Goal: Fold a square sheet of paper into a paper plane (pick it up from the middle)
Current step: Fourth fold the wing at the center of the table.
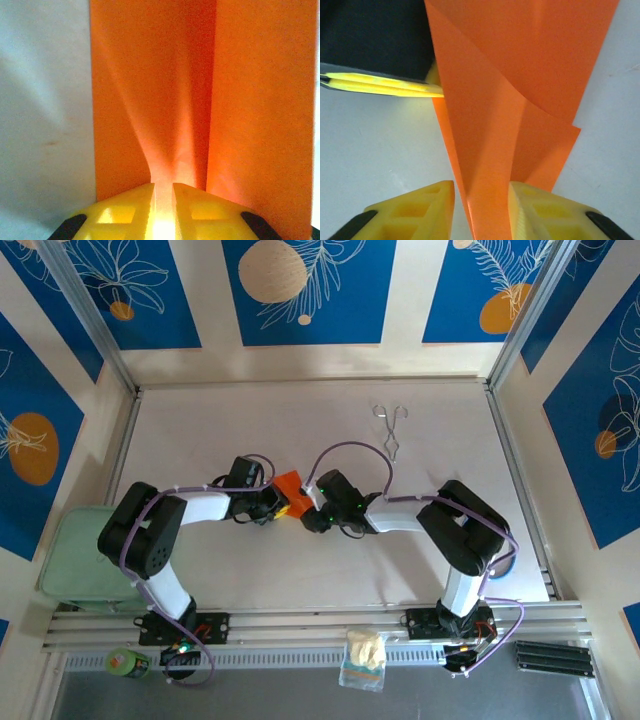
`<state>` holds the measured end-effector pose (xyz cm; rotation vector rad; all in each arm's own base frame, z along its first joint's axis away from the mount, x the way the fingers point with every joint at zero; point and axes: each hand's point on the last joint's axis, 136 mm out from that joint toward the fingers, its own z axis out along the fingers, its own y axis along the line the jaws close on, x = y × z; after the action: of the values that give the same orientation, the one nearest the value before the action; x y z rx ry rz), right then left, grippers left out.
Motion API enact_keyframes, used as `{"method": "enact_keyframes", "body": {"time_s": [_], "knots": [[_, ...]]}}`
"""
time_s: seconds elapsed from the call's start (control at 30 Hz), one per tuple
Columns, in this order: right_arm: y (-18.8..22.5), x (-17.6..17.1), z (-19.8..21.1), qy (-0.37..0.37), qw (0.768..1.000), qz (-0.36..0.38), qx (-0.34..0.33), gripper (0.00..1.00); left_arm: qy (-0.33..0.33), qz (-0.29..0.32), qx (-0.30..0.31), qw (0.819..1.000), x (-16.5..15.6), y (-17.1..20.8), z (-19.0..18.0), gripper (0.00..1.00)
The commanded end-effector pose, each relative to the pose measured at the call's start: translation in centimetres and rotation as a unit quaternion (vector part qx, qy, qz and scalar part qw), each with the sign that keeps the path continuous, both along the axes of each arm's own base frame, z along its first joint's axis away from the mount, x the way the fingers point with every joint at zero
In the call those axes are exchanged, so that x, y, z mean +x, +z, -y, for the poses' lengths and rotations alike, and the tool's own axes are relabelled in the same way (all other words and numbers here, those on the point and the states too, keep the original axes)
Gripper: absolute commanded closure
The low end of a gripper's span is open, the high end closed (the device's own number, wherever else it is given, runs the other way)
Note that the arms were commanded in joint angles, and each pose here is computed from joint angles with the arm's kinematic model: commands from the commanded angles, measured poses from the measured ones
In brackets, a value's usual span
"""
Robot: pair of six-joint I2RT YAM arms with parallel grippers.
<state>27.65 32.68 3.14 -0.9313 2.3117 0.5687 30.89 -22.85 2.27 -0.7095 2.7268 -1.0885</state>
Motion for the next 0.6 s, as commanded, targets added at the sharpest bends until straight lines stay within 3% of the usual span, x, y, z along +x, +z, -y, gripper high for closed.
{"method": "enact_keyframes", "body": {"time_s": [0.0,0.23,0.57], "knots": [[1.5,0.3,-0.2,0.003,0.999,0.034,-0.008,0.61,-0.010,-0.003,0.004,1.000,-0.1,0.0,0.3,0.82],[0.8,0.0,-0.2,0.005,0.998,0.052,-0.032,0.53,-0.013,-0.002,0.000,1.000,-0.1,0.0,0.5,0.79],[0.2,0.3,-0.5,0.010,0.996,0.069,-0.052,0.58,-0.014,-0.003,0.000,1.000,-0.1,0.1,0.5,0.79]]}}
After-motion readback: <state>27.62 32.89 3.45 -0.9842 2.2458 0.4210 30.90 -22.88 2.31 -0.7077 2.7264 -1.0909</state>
